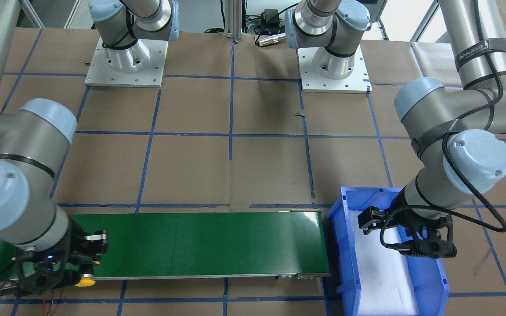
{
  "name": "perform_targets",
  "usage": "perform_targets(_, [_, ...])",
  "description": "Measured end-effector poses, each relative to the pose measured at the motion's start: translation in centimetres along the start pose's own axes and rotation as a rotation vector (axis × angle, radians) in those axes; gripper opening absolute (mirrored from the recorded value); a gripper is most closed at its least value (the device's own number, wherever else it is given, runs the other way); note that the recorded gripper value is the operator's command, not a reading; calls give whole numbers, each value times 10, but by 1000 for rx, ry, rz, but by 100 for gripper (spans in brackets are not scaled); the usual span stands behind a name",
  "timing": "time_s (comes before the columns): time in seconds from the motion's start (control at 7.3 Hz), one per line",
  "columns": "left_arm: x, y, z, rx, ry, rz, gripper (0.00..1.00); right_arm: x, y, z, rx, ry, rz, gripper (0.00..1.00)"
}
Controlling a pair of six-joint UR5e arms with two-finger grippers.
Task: Transport two buttons from left to right
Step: 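Carry the yellow button to the far bin while left lowers into near bin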
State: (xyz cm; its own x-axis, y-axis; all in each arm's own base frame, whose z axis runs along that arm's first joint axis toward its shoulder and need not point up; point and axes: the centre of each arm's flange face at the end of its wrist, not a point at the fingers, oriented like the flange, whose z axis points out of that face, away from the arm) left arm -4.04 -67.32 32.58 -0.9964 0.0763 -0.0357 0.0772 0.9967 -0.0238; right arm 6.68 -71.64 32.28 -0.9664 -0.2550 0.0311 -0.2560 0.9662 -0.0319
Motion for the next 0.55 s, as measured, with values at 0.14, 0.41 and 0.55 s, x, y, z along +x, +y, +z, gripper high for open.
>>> perform_targets(0.14, [-1, 6, 7, -5, 9, 30, 100, 47, 15, -11, -16, 6, -42, 8])
perform_targets(0.41, [1, 21, 18, 1, 24, 60, 100, 134, 53, -31, -47, 35, -101, 8])
perform_targets(0.55, [1, 28, 18, 4, 25, 61, 100, 180, 76, -39, -61, 40, -107, 8])
